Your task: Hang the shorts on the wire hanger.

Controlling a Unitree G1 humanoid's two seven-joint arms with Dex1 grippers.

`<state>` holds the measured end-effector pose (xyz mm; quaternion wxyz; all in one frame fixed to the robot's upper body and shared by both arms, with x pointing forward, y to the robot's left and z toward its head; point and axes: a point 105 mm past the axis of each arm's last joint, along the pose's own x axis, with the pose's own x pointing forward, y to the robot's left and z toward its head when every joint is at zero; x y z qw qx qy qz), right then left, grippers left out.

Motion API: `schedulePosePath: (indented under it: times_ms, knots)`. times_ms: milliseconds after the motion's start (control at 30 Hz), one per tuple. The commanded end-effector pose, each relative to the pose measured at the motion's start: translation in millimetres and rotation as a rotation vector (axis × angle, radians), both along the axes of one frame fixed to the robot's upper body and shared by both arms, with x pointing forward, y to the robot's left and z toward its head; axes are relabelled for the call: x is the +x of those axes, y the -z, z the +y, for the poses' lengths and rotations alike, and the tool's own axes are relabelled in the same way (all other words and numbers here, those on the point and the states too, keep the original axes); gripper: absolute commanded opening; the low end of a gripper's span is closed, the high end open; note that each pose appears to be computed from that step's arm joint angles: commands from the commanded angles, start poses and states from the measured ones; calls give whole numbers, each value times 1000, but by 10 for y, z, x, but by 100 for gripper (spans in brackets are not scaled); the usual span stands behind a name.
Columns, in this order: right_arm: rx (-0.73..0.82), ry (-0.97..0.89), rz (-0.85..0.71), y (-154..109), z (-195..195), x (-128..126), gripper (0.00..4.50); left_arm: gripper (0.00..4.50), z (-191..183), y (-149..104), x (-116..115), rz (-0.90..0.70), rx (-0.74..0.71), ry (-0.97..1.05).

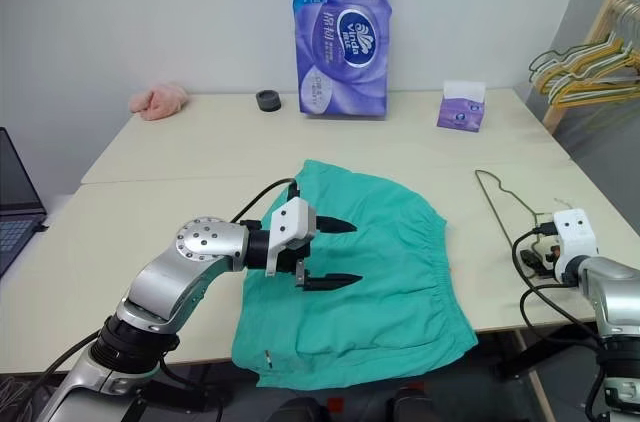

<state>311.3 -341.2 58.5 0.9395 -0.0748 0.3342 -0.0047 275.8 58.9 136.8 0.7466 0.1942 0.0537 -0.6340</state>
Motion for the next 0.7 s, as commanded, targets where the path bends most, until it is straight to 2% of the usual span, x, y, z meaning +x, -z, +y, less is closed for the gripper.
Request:
schedulePosePath:
  times_ms: [33,100,333,567,667,700]
  knots:
    - [132,47,96,189,27,-93,315,450,-72,-90,-47,-52,-4,54]
    - [152,40,129,249,59,-126,249,450,-74,-97,-37,-55,-5,56]
    - [80,-3,169,389,103,-204,6,450,-68,-120,1,-61,-15,44]
    - [35,-5,93,259,105,-127,2,450,-11,-117,127,-41,-43,-41]
    - [-44,-59,26,108,123,-48,2,450,28,-128,238,-46,-58,-99]
    - [-87,-105,-18,-13,164,4,2,450,65,-139,290,-51,-59,-120]
